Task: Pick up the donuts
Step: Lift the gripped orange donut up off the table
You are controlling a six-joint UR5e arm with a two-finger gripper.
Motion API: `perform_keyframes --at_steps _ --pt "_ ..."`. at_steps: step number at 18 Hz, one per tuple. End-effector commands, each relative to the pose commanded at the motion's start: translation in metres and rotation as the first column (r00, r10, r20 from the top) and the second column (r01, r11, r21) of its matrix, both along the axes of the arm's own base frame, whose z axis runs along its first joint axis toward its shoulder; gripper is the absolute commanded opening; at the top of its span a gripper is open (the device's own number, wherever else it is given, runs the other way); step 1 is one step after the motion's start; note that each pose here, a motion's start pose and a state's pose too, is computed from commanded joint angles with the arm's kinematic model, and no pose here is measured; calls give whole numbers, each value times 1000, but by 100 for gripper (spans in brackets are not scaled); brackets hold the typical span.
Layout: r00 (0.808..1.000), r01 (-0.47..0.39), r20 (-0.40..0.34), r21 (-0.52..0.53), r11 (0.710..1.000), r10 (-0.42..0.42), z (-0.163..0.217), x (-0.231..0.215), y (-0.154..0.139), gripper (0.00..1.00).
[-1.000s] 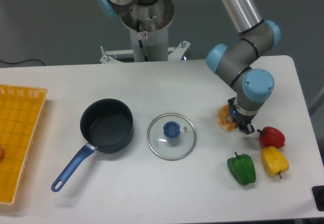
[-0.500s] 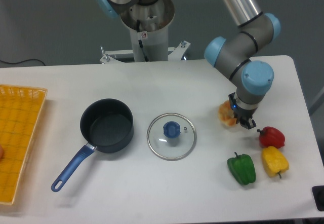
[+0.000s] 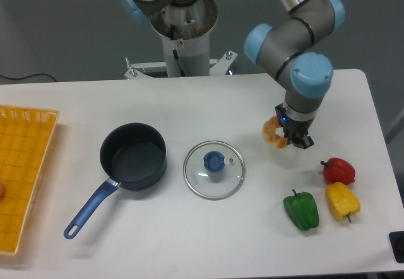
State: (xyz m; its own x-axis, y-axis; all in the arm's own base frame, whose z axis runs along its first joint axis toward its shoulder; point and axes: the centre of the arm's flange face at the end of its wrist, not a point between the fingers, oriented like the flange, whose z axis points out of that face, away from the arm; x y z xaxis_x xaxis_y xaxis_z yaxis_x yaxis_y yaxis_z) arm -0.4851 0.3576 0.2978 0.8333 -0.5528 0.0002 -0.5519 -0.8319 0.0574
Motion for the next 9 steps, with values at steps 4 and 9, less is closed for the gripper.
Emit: perform_keyframes --at_steps 4,9 --pt "1000 -20 -4 -1 1000 20 8 5 1 21" --pt "1000 -15 -10 0 1000 15 11 7 4 21"
